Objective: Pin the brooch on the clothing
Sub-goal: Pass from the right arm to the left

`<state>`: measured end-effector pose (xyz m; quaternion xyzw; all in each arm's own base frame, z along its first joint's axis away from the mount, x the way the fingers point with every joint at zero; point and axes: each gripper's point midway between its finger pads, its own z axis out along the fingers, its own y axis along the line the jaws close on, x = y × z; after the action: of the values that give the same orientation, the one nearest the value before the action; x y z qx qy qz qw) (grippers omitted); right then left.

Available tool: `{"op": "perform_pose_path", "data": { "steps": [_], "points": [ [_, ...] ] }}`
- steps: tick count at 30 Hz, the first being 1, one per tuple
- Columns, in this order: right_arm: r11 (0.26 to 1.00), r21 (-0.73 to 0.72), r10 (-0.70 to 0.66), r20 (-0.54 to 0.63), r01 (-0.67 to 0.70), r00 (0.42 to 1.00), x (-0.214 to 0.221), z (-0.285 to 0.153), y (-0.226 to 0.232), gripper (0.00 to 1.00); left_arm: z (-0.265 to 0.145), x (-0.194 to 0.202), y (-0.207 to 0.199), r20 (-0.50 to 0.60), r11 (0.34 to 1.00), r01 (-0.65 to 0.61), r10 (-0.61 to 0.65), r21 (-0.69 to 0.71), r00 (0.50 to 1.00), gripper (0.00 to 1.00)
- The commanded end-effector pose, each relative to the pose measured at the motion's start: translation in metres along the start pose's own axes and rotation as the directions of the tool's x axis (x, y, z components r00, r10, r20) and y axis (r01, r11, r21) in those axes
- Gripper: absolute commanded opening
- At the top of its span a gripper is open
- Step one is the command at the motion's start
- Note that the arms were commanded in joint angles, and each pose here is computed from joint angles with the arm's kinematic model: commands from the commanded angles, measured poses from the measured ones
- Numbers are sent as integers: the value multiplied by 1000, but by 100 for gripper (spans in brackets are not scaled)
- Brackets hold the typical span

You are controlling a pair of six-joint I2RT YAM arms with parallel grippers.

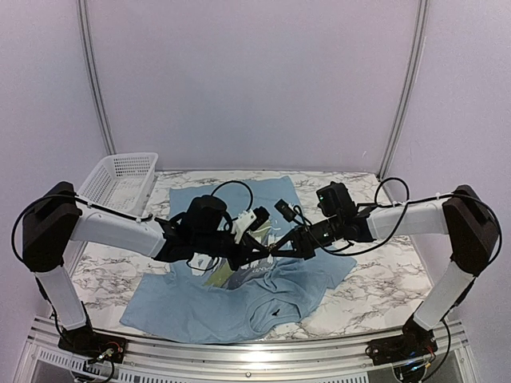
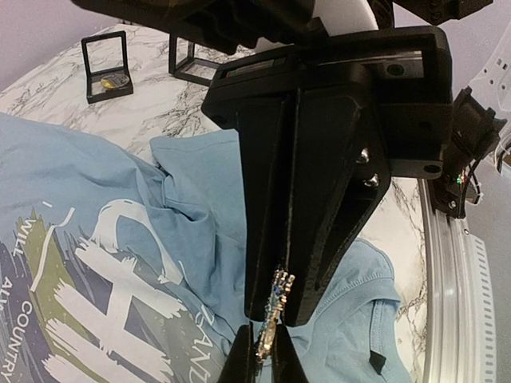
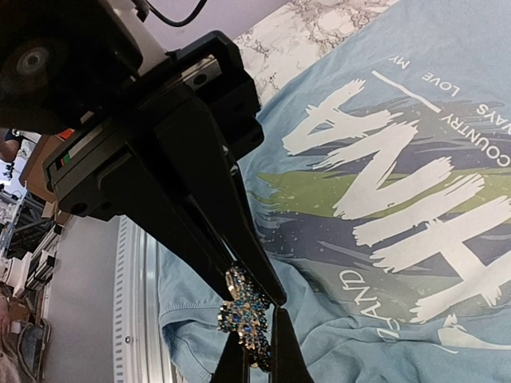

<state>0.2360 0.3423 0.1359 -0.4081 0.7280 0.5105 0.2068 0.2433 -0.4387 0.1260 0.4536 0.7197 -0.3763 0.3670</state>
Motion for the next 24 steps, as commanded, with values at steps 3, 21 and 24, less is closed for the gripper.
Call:
{"op": "perform_pose_path", "data": {
  "steps": [3,21,24],
  "points": [
    [995,-51,-79,36,81,996,-21,-4,26,0,-10,-17,-8,53,999,-29,27,30,998,0],
    [930,11,-332,452,367,828,-66,-59,94,60,-41,-83,-50,238,997,1,-21,82,971,0],
    [932,9,-317,503,361,804,-75,-66,100,56,-42,-86,-53,250,995,6,-31,99,968,0]
  ]
}}
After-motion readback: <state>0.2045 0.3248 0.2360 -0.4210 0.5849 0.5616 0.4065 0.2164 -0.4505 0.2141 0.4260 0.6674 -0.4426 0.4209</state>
